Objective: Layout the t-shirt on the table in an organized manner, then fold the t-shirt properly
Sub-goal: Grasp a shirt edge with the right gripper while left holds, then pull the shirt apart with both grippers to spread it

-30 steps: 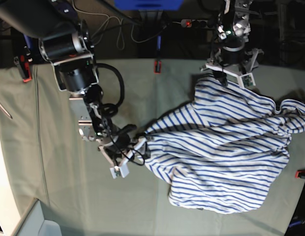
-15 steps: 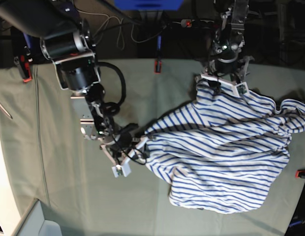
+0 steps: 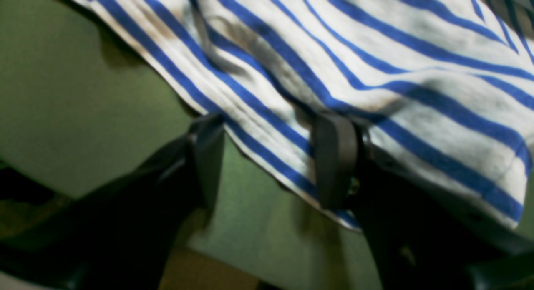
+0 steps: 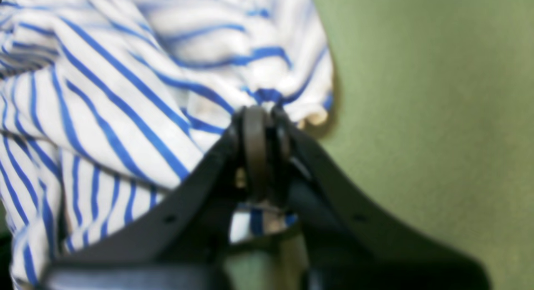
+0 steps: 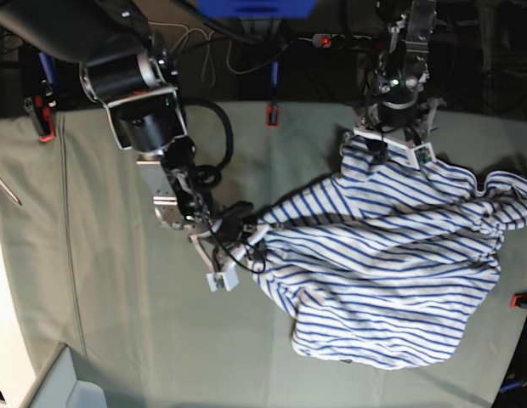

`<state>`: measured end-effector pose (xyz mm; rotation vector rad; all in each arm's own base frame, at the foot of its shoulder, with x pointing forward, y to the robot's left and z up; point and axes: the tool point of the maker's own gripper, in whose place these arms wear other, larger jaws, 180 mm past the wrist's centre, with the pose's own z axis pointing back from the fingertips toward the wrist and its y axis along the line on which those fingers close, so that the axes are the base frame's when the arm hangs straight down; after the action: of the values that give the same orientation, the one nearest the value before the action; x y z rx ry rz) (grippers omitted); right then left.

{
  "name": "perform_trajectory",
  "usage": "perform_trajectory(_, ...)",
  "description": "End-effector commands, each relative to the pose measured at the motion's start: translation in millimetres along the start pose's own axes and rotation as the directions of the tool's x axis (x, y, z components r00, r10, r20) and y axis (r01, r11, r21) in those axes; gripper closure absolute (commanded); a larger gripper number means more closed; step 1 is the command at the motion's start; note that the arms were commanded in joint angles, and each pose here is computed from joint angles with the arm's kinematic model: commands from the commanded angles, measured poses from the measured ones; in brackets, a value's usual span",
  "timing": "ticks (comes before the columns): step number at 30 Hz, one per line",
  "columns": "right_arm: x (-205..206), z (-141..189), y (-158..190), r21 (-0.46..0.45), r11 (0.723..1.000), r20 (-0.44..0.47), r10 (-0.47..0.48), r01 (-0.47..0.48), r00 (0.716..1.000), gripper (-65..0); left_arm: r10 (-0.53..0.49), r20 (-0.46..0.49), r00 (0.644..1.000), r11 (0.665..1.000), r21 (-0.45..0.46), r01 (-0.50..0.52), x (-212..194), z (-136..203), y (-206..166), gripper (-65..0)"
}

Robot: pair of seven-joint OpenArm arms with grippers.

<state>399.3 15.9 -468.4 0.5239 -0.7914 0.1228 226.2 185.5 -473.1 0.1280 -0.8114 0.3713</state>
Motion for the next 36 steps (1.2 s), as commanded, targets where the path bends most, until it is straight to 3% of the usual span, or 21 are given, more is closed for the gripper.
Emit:
perform_trajectory(1, 14.9, -2.2, 1.0, 0.015, 1.0, -0.005, 0.026, -0.026, 1.0, 0.0, 0.007, 0.0, 1.0, 1.0, 0.005, -0.007, 1.7, 1.1, 1.6, -33.7)
perform_trajectory(7, 16.5, 7.4, -29.7, -0.039, 0.999, 0.009, -0.014, 0.014, 1.0, 0.0, 0.01, 0.002, 1.0, 1.0, 0.002, -0.01, 2.9, 0.6, 0.7, -33.7)
perform_trajectory(9, 17.7, 18.4, -57.4, -0.089, 0.994, 0.032, -0.058, 0.061, 0.998, 0.0, 0.007, 0.003, 1.0, 1.0, 0.003, -0.007, 3.1, 0.6, 0.8, -33.7)
perform_trajectory(14, 40.9, 61.7, -99.0, -0.171, 0.978, 0.189, -0.084, 0.117, 0.978, 0.0, 0.011, -0.002, 1.0, 1.0, 0.003, -0.011, 1.2, 1.5, 1.2, -33.7)
perform_trajectory(17, 52.4, 85.4, -96.6, -0.185, 0.979, 0.252, -0.035, 0.084, 0.967, 0.0, 0.011, 0.0, 1.0, 1.0, 0.002, -0.011, 1.9, 1.2, 1.0, -33.7)
perform_trajectory(21, 52.6, 91.2, -83.9, -0.174, 0.983, 0.235, -0.014, 0.056, 0.972, -0.2, 0.01, -0.001, 1.0, 1.0, 0.0, -0.01, 1.7, 1.3, 0.2, -33.7)
perform_trajectory(23, 47.8, 78.4, -66.3, -0.14, 0.989, 0.191, -0.009, 0.036, 0.982, -5.2, 0.011, 0.001, 1.0, 1.0, -0.001, -0.011, 2.4, 1.1, -0.1, -33.7)
perform_trajectory(28, 32.6, 39.4, -24.4, -0.04, 0.996, 0.04, 0.078, -0.076, 0.996, -27.7, 0.011, 0.002, 1.0, 1.0, -0.001, -0.011, 2.7, 1.1, -0.1, -33.7)
perform_trajectory(31, 32.7, 26.3, -17.4, -0.022, 0.998, 0.039, 0.055, -0.055, 0.998, -38.7, 0.012, 0.003, 1.0, 1.0, -0.001, -0.012, 2.9, 1.1, -0.2, -33.7)
perform_trajectory(36, 34.9, 15.8, -19.4, -0.024, 0.999, 0.072, 0.025, -0.024, 0.997, -43.6, 0.02, 0.031, 0.999, 1.0, -0.013, -0.019, 13.6, 3.9, -4.0, -33.7)
